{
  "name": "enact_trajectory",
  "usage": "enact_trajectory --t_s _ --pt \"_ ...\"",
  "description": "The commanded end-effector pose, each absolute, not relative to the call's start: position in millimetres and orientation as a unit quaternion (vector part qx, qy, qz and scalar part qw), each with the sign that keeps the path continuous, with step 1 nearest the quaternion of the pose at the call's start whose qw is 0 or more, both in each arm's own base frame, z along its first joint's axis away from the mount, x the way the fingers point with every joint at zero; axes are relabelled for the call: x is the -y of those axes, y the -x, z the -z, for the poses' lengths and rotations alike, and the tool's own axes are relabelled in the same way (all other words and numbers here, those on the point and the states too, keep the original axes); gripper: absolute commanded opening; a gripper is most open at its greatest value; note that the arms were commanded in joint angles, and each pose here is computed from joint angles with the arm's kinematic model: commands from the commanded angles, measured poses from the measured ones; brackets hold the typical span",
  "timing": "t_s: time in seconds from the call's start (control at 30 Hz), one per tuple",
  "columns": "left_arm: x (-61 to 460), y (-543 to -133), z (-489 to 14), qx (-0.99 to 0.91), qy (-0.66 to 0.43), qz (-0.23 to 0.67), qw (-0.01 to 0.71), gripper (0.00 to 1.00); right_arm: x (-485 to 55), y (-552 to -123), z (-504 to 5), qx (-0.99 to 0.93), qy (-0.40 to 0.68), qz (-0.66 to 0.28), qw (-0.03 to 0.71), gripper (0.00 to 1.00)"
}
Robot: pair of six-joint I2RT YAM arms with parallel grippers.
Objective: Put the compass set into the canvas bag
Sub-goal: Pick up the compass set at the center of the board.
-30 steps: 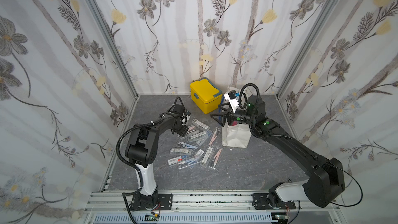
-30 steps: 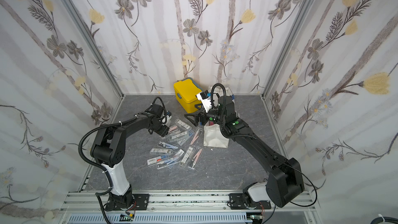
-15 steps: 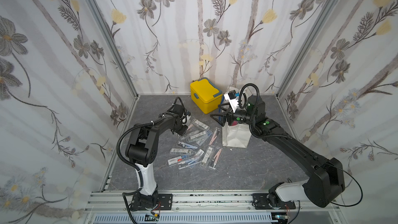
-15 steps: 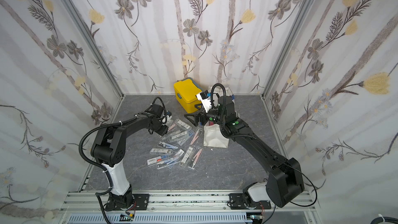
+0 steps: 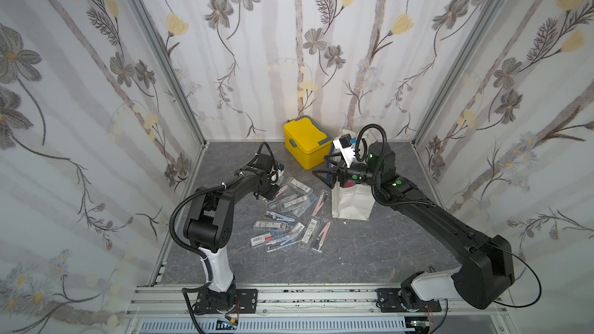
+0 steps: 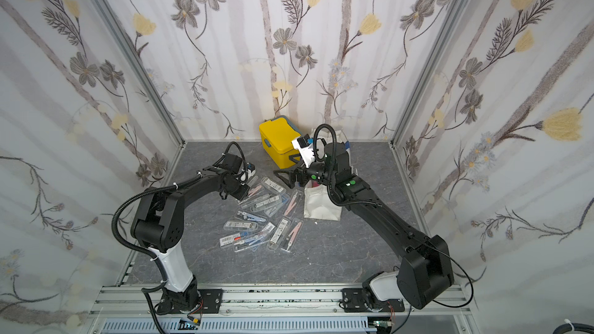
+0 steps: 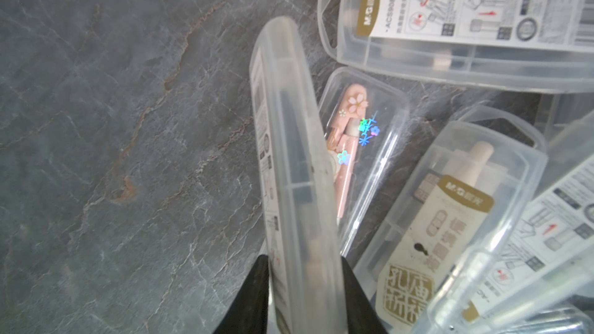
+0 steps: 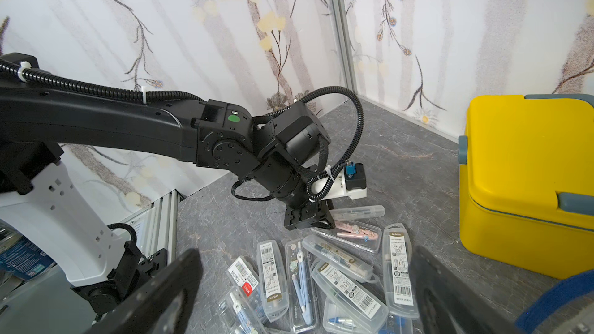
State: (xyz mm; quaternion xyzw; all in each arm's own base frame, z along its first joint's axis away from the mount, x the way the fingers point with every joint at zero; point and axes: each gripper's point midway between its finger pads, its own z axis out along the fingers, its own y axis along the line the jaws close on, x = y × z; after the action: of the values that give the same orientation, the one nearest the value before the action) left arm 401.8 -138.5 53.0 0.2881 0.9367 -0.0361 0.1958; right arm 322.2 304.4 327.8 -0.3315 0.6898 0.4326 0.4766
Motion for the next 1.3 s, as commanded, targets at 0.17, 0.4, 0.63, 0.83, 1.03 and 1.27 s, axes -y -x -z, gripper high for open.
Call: enact_trajectory --t_s 0.17,0.4,0.63,0.83,1.03,1.27 --pt "142.1 -403.3 -59.8 -0.931 -0.292 0.044 0.215 0.20 -307.1 -322.4 -336.0 -0.677 0.340 -0.429 0.491 1.00" --pt "138.8 -406.4 -60.8 -0.931 -0.281 0.035 0.229 0.11 -307.8 -321.4 -336.3 -0.677 0.341 -0.429 0.491 1.00" --pt "146.8 -413.5 -90.1 -0.915 -0.279 0.052 0.286 0.09 -311.1 -319.4 -337.9 -0.674 0.345 -0.432 0.490 1.00" --pt "165.2 -414.5 -138.8 -0.884 -0.276 0.105 0.362 0.08 -316.0 -320.6 -337.5 -0.674 0.345 -0.433 0.488 1.00" --pt "186.0 -405.3 -189.4 -0.836 -0.266 0.177 0.446 0.08 -316.7 -338.1 -337.9 -0.696 0.304 -0.431 0.487 1.00" --pt "231.5 -373.1 -255.4 -0.740 -0.279 0.313 0.526 0.05 -321.5 -368.7 -334.9 -0.725 0.244 -0.425 0.483 0.98"
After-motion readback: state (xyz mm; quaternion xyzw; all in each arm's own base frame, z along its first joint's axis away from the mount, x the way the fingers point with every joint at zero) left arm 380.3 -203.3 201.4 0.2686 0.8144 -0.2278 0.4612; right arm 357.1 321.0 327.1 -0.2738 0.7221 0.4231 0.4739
